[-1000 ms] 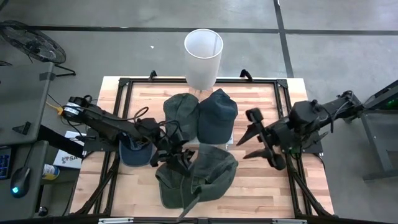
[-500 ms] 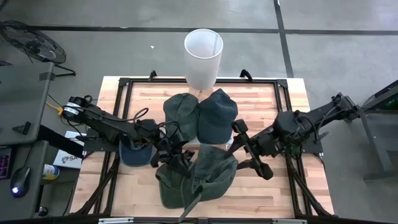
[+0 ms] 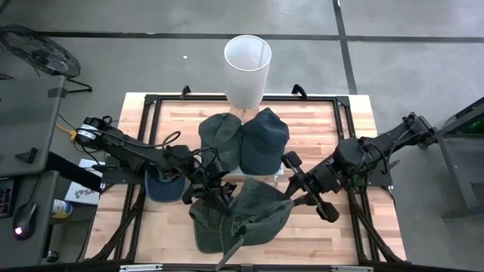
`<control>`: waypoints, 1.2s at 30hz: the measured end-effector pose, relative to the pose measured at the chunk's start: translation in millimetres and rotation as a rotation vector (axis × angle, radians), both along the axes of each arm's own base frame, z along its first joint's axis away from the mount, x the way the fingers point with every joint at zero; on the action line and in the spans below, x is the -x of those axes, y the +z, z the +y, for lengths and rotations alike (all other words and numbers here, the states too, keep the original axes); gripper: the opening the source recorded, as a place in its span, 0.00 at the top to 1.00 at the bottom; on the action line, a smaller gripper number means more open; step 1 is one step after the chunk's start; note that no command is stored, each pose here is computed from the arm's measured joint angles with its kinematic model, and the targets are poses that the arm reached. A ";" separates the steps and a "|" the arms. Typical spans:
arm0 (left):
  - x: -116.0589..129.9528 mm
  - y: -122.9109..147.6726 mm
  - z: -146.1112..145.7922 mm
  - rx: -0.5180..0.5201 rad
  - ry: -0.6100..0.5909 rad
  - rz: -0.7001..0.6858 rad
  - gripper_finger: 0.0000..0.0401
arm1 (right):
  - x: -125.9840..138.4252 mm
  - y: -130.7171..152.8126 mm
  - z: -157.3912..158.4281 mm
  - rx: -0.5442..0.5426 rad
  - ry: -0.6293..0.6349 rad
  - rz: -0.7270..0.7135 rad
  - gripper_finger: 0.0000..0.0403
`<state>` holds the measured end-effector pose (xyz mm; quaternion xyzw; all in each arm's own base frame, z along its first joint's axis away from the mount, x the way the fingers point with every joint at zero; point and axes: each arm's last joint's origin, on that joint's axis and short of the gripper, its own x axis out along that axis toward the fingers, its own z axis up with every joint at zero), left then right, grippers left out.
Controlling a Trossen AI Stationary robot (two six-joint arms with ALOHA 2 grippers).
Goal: Pick & Place hat
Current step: Stack the top green cap on the green cap on the shelf
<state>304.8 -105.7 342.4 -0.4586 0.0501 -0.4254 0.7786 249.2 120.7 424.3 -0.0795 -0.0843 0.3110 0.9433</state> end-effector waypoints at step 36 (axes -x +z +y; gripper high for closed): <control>-15.0 79.3 17.5 -0.309 0.553 -0.256 0.72 | 80.8 18.2 -18.8 -0.216 -0.484 0.225 1.00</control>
